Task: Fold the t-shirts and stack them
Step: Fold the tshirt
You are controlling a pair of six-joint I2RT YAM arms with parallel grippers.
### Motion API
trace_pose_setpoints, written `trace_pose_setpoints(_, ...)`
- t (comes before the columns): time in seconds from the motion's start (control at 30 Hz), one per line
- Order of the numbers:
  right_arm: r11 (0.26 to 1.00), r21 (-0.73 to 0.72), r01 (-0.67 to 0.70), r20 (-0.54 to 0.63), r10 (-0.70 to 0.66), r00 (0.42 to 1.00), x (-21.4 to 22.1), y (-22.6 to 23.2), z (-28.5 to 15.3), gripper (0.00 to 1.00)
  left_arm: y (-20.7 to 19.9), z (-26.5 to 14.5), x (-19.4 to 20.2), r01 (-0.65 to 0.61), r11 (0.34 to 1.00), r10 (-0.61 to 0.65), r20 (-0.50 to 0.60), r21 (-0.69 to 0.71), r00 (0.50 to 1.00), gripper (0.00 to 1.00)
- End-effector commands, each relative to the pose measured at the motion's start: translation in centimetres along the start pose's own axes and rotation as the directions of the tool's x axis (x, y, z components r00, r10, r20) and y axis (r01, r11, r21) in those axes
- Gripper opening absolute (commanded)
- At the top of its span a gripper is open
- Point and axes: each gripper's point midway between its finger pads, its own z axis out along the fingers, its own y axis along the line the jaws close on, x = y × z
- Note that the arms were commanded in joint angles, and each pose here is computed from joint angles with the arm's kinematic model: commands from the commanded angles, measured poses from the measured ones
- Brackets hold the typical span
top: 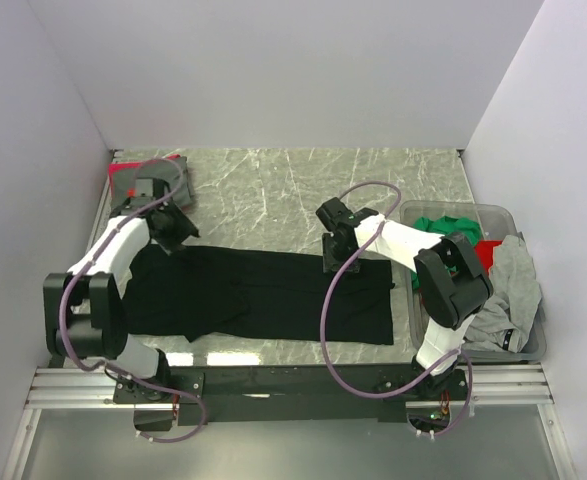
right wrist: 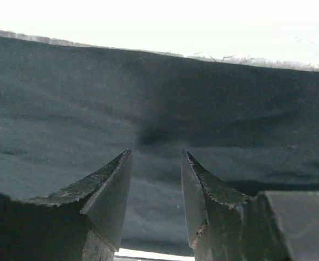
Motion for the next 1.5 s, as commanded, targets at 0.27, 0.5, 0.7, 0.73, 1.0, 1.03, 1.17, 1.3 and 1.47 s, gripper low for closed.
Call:
trace_pose_setpoints(0.27, 1.000, 0.011, -0.027, -0.013, 0.027, 1.000, 0.3, -0.4, 2.0, 0.48, -0.5, 2.9, 6.3, -0.099, 0.995, 0.092, -0.223, -0.018, 0.970, 0.55)
trace_pose_setpoints(0.5, 0.997, 0.056, -0.052, -0.086, 0.057, 0.995, 2.4, -1.4, 2.6, 0.48, 1.6, 6.1, 8.3, -0.206, 0.976, 0.182, -0.260, -0.068, 0.948, 0.55)
trace_pose_setpoints(0.7, 0.995, 0.061, -0.073, -0.156, 0.082, 0.984, 4.7, -1.9, 2.3, 0.48, 0.6, 8.8, 8.7, -0.283, 0.956, 0.250, -0.292, -0.075, 0.923, 0.55)
trace_pose_setpoints(0.73, 0.995, 0.064, -0.073, -0.159, 0.082, 0.984, 4.9, -2.0, 2.3, 0.48, -0.1, 9.1, 8.3, -0.293, 0.954, 0.265, -0.282, -0.065, 0.922, 0.55)
trace_pose_setpoints(1.0, 0.991, 0.074, -0.114, -0.231, 0.128, 0.965, 6.9, -1.9, 1.4, 0.47, -3.7, 11.4, 9.5, -0.396, 0.918, 0.372, -0.326, -0.009, 0.869, 0.54)
trace_pose_setpoints(1.03, 0.990, 0.073, -0.119, -0.232, 0.133, 0.964, 6.9, -1.8, 1.3, 0.47, -3.7, 11.9, 9.9, -0.405, 0.914, 0.378, -0.341, -0.008, 0.861, 0.54)
trace_pose_setpoints(1.17, 0.989, 0.074, -0.128, -0.237, 0.142, 0.961, 7.2, -1.6, 0.6, 0.47, -5.4, 12.7, 10.7, -0.429, 0.903, 0.411, -0.364, 0.033, 0.836, 0.54)
trace_pose_setpoints(1.3, 0.988, 0.072, -0.135, -0.249, 0.149, 0.957, 7.8, -1.6, -0.1, 0.47, -7.9, 13.1, 11.8, -0.450, 0.886, 0.457, -0.379, 0.111, 0.805, 0.54)
trace_pose_setpoints(1.47, 0.989, 0.066, -0.132, -0.263, 0.145, 0.954, 8.7, -1.3, -0.6, 0.47, -10.1, 14.1, 13.4, -0.469, 0.866, 0.498, -0.400, 0.176, 0.769, 0.54)
